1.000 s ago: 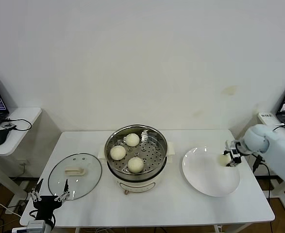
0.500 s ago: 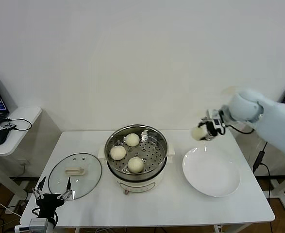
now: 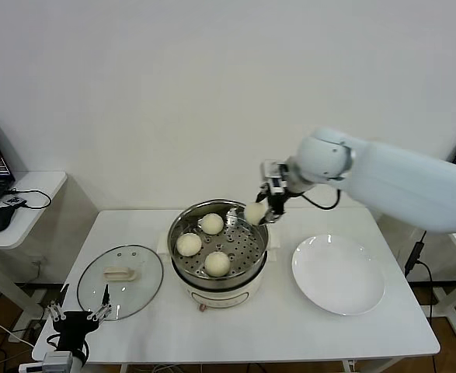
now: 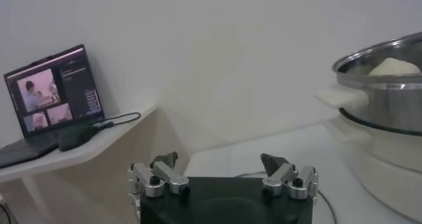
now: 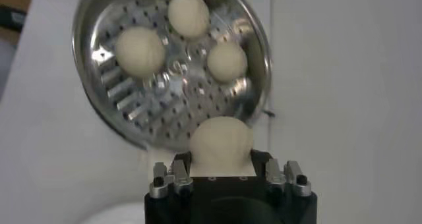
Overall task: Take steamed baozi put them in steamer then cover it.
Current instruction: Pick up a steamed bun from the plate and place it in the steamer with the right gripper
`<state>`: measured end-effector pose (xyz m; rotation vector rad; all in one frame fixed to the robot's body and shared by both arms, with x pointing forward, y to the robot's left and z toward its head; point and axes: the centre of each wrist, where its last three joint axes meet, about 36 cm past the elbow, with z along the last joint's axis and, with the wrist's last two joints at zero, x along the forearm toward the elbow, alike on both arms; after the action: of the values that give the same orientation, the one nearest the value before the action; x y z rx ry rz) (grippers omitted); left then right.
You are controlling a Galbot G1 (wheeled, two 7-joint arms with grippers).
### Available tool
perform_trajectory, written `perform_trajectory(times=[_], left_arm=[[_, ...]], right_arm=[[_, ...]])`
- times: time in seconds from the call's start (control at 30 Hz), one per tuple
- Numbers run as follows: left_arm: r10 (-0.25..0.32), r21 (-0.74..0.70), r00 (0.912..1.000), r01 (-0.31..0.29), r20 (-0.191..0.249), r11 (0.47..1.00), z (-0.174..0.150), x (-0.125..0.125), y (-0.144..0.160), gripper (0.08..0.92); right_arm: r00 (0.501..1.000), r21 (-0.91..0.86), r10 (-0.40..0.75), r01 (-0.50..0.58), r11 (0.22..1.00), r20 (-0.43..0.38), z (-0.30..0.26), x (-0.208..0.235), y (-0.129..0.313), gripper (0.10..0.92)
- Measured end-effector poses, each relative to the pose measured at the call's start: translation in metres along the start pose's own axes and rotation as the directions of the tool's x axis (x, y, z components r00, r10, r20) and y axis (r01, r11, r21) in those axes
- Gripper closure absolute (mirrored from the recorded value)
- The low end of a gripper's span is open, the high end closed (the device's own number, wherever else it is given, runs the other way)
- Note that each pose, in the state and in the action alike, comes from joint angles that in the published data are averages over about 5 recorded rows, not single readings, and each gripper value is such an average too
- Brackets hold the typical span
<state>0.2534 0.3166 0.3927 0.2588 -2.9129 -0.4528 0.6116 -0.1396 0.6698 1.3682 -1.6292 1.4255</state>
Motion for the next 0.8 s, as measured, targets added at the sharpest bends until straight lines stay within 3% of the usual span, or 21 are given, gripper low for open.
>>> perform_trajectory(times=[0.47,0.8], left_arm=[[-0.001,0.003,1.0000,0.001,0.007,1.000,-0.001,-0.002,0.001,0.177],[-0.002,0.005,1.0000,0.002,0.010,1.000,-0.001,-0.004,0.001,0.177]], right_arm=[[0.997,-0.017,-0.041,0.040,0.999,-0.068,-0.033,-0.070,0.008,0.437],[0.993,-0.025,-0.052,0.050,0.998,-0.107,-0.033,-0.097,0.013,0.437]])
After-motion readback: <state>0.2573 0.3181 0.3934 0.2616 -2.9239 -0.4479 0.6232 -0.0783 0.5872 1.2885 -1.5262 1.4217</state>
